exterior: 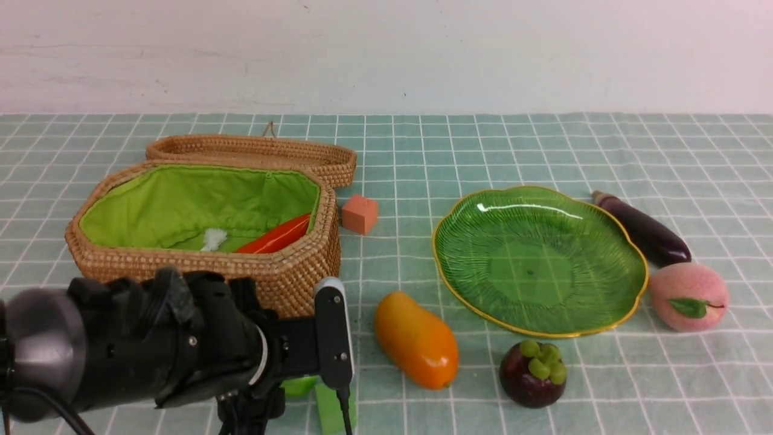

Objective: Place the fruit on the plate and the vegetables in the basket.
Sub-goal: Take a chayote with your left arm and place it on the basket on the left.

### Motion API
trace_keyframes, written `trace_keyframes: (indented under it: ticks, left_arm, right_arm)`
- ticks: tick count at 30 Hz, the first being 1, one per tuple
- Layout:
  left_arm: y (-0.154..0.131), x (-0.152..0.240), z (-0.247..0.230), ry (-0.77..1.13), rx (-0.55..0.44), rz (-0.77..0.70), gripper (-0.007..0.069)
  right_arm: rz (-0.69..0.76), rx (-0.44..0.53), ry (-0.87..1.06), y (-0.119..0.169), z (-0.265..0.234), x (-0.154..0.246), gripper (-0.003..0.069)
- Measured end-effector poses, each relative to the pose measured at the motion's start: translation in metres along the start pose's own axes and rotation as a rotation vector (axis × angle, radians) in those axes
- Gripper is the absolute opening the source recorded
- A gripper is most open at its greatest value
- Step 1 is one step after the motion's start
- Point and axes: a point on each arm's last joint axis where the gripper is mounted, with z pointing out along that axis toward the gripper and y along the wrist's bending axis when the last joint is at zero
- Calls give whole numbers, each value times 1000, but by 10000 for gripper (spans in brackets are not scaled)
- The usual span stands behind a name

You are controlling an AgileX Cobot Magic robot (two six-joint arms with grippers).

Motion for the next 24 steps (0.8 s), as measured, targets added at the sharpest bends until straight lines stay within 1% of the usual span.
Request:
trace_keyframes:
  ticks: [1, 2, 10, 11, 12, 14, 16, 21, 24]
  left_arm:
    - [0, 0, 0, 3, 0, -16, 304]
    - [0, 0, 0, 4, 0, -31, 297]
    - [-6, -5, -10, -10, 4, -68, 296]
    - [-9, -8, -15, -24, 7, -69, 283]
    - [-11, -11, -19, -37, 7, -72, 246]
    - [-13, -13, -25, -57, 6, -75, 83]
    - [-13, -14, -32, -73, 4, -95, -6]
    - [-17, -8, -31, -9, 46, -140, -13]
    - [-18, -9, -29, -8, 57, -151, -13]
  right_arm:
    - [1, -4, -1, 0, 0, 0, 140]
    - [3, -7, -2, 1, 0, 0, 140]
    - [8, -23, -10, 2, 0, -1, 140]
    - [8, -23, -10, 2, 0, -1, 140]
    - [8, -24, -10, 2, 0, -1, 140]
    - [9, -25, -12, 2, 0, -1, 140]
    - [9, -25, -13, 2, 0, -1, 140]
    - [9, -25, -13, 2, 0, -1, 140]
    - [9, -25, -13, 2, 0, -1, 140]
